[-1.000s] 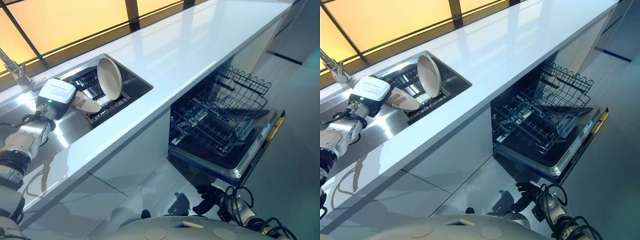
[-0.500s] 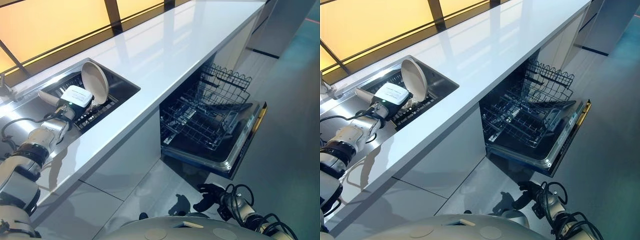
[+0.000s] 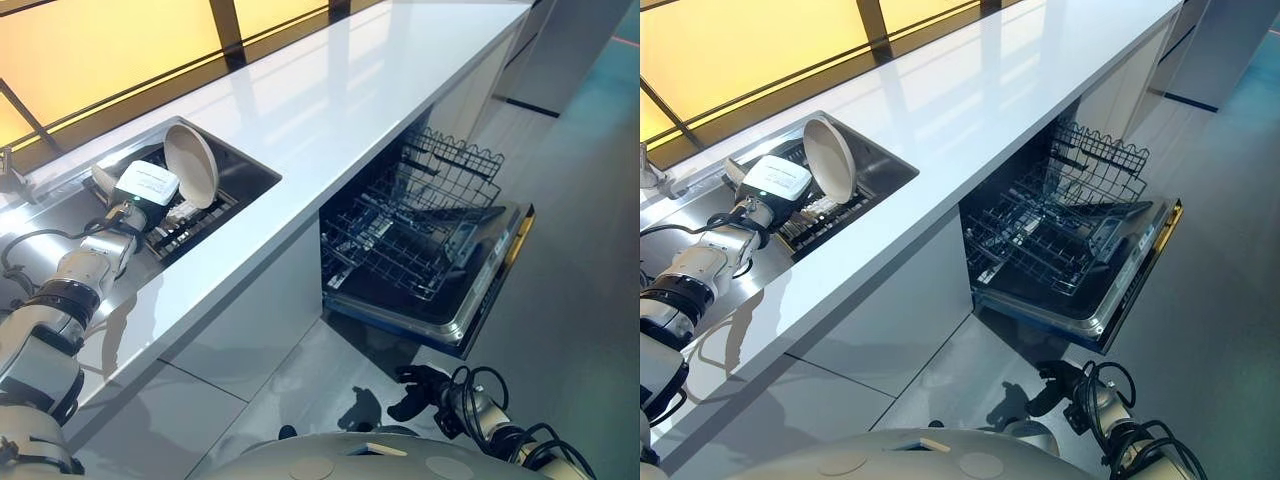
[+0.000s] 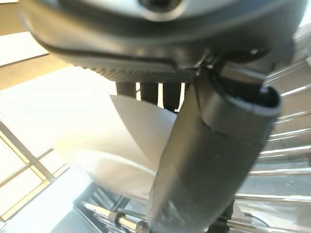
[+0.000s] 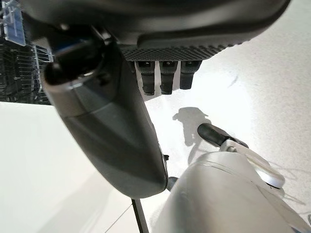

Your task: Pick up plates and place into dishwasher.

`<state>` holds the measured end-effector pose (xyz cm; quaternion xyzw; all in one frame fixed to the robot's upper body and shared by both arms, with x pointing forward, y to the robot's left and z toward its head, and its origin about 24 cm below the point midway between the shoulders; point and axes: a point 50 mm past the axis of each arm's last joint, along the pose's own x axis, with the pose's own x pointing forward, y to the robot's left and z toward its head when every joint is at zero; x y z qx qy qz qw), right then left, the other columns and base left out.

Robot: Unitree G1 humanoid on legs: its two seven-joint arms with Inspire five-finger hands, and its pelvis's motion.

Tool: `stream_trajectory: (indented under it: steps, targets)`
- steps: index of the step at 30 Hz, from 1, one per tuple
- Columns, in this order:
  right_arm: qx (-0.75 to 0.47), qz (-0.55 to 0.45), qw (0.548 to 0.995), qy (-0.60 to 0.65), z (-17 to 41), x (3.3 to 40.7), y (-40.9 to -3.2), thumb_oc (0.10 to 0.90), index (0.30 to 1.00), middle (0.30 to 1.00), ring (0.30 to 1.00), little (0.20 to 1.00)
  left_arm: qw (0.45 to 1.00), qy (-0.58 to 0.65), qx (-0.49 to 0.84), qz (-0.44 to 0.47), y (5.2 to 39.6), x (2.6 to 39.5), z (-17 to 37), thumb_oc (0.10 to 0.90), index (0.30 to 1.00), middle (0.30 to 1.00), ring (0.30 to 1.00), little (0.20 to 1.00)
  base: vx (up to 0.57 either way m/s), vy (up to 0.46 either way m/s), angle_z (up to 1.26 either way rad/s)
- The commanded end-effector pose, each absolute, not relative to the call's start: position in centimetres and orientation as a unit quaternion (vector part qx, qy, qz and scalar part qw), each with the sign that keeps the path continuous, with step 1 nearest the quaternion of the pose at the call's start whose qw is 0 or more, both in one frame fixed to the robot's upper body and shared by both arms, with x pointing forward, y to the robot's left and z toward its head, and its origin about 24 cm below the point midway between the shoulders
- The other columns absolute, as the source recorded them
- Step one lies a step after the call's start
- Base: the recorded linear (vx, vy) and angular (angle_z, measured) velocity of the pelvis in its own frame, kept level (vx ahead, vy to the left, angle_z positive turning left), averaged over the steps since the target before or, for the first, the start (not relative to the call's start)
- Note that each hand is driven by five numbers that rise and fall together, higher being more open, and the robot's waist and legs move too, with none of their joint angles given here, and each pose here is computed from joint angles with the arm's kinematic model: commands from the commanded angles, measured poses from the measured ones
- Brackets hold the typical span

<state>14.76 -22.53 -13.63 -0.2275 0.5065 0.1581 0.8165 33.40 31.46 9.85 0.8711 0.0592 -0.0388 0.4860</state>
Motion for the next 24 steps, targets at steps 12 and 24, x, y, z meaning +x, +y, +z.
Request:
stream_trajectory:
  steps: [12, 24]
  targets:
    - [-0.166, 0.207, 0.957, 0.115, -3.3, 21.7, -18.4, 0.800, 0.900, 0.900, 0.900, 0.900, 0.481, -0.030, 0.854, 0.197, 36.3, 32.2, 25.6, 0.100, 0.300, 0.300, 0.300, 0.200, -0.05, 0.011, 0.00]
    - [-0.087, 0.211, 0.970, -0.079, 5.5, 24.2, -15.5, 0.800, 0.900, 0.900, 0.900, 0.900, 0.540, -0.178, 0.767, 0.297, 36.3, 28.8, 28.2, 0.100, 0.300, 0.300, 0.300, 0.200, 0.00, 0.002, 0.01]
